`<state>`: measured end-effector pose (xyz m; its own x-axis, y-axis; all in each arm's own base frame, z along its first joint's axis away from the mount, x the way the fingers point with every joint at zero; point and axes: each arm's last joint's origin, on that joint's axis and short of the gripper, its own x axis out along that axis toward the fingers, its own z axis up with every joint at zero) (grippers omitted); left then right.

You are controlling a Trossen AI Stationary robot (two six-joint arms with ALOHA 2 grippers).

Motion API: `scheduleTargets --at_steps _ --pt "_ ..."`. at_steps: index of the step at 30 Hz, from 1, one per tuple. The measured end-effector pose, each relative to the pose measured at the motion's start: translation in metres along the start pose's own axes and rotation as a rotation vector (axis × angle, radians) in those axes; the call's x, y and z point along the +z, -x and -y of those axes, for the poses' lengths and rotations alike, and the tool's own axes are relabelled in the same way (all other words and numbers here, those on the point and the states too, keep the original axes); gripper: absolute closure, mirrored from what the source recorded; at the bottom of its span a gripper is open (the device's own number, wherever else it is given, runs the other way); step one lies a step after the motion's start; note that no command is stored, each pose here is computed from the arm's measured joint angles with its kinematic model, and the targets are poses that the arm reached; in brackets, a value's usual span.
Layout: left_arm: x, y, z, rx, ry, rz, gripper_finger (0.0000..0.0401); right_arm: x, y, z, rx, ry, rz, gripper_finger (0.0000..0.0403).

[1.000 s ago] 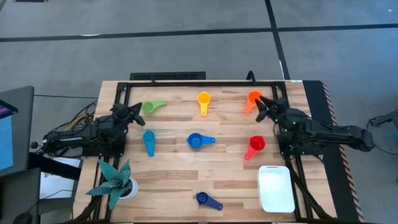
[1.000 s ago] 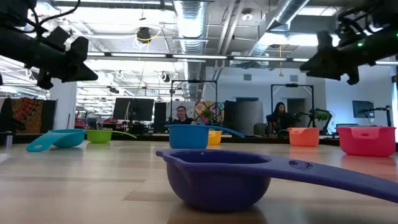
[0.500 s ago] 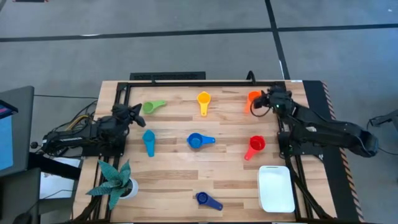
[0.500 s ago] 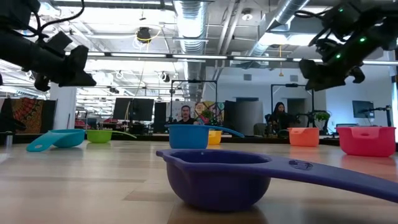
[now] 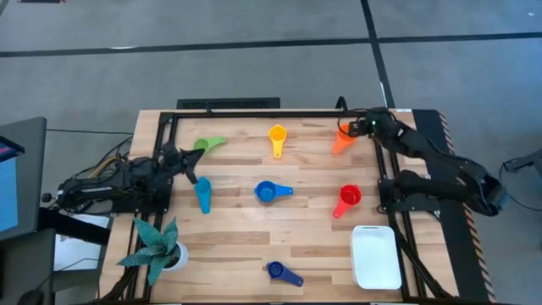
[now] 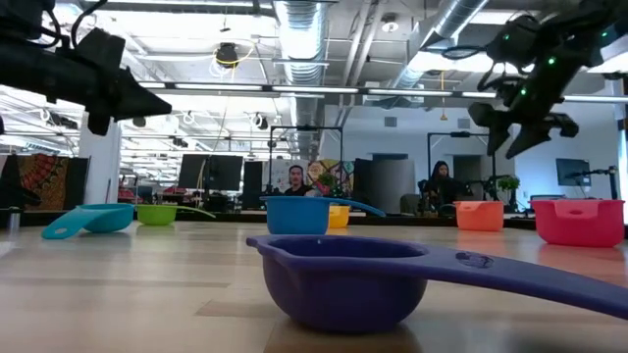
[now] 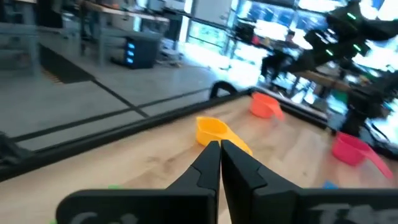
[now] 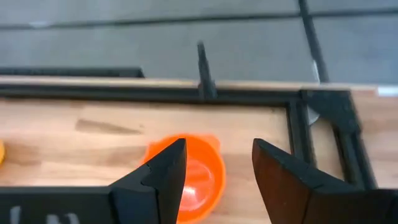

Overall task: Nest measuring cups in basket
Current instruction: Stack the red measuring cup on the orange measuring cup

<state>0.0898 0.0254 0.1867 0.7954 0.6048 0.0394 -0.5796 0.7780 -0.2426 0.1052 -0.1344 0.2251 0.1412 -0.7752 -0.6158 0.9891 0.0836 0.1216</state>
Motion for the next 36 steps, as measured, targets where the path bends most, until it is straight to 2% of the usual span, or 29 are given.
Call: scheduleTargets --at_steps 3,8,13,16,20,23,36 --pt "-0.001 -0.002 0.002 -0.019 -0.006 -0.013 0.0378 -0.004 -0.009 0.001 -0.016 0.002 -0.068 0.0200" --pt "0.000 -0.009 0.008 -0.078 0.013 -0.013 0.0324 -0.017 -0.013 0.004 -0.066 0.025 -0.208 0.0208" --pt "-0.007 -0.016 0.012 -0.088 0.012 -0.077 0.0287 -0.035 0.001 -0.002 -0.013 0.129 -0.347 0.0218" --pt "-0.012 -0.018 0.015 -0.119 0.012 -0.131 0.0283 -0.048 0.017 -0.008 0.025 0.173 -0.411 0.0228" --pt "-0.018 -0.019 0.020 -0.145 -0.003 -0.179 0.0287 -0.067 0.039 -0.019 0.138 0.207 -0.499 0.0241" --pt "-0.020 -0.018 0.024 -0.148 -0.010 -0.187 0.0289 -0.080 0.052 -0.025 0.167 0.227 -0.544 0.0250" --pt "-0.011 -0.016 0.040 -0.249 -0.001 -0.074 0.0289 -0.110 0.087 -0.032 0.227 0.208 -0.545 0.0275"
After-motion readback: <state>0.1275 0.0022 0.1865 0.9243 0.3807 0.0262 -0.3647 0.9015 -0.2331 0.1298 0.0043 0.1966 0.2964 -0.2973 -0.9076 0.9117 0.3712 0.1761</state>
